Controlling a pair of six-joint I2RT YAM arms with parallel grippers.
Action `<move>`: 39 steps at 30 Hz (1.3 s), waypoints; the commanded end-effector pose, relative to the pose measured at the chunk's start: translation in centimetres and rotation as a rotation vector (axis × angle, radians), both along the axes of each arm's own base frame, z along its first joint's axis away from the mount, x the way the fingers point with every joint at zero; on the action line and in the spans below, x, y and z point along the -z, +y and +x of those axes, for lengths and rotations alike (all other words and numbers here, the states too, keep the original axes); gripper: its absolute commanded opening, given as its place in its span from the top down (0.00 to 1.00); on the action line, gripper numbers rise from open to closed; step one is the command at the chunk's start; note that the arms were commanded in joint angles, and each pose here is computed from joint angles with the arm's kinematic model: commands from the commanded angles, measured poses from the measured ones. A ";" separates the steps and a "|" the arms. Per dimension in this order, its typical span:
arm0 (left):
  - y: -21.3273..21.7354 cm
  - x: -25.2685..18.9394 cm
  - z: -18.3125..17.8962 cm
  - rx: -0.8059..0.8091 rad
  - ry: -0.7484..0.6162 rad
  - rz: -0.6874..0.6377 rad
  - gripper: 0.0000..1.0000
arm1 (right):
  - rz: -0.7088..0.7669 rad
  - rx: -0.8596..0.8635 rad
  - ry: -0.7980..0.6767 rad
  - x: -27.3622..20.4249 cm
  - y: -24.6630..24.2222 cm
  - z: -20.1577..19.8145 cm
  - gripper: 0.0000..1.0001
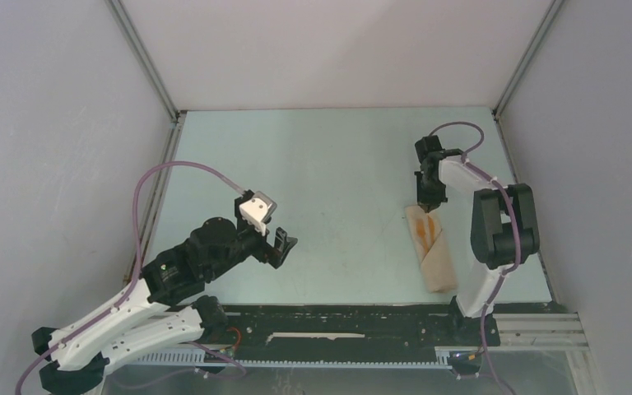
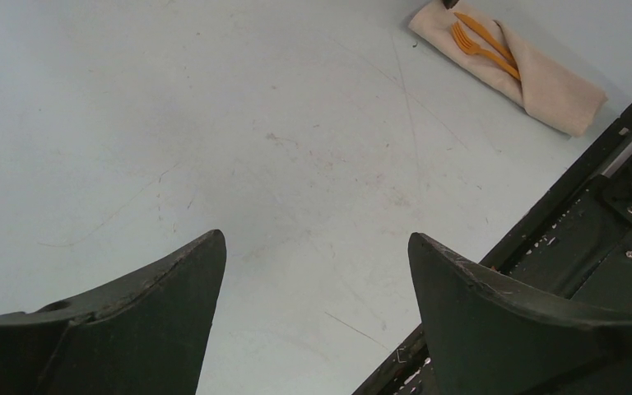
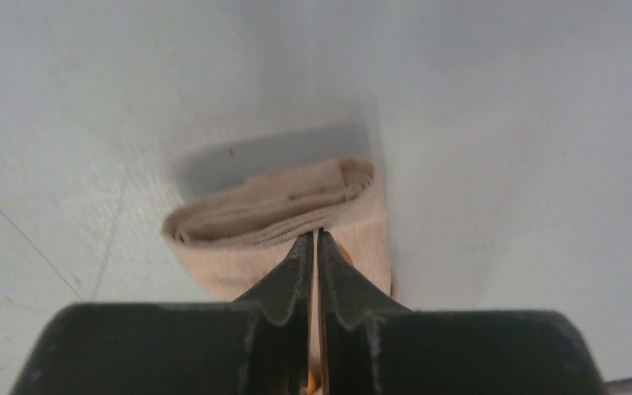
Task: Fold the napkin into a case and place the utensils inside
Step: Smooth out the smaller rectangle-folded napkin, then reset both arms
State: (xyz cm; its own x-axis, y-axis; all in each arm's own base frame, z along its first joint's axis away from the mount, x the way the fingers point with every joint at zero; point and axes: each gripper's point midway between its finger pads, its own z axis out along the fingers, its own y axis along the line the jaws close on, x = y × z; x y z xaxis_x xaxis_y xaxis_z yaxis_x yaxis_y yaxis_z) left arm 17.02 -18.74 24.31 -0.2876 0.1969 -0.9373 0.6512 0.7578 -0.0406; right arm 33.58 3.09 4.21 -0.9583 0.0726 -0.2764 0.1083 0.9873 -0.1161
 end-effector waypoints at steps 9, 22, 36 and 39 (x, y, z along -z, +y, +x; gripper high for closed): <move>-0.1 -0.1 0.7 -0.020 -0.002 0.001 0.11 | 0.008 -0.008 -0.033 1.1 0.5 4.6 0.88; 0.4 -0.2 1.9 -0.052 0.016 -0.027 0.12 | 0.088 -0.117 -0.225 -11.8 5.6 -0.6 0.61; 7.5 -17.3 0.9 -0.354 -0.126 -0.435 0.05 | 0.598 -0.215 -1.039 -35.1 6.5 -16.5 0.00; 10.0 -21.0 0.1 -0.411 -0.181 -0.509 0.04 | 0.620 -0.173 -1.198 -38.0 3.7 -19.3 0.00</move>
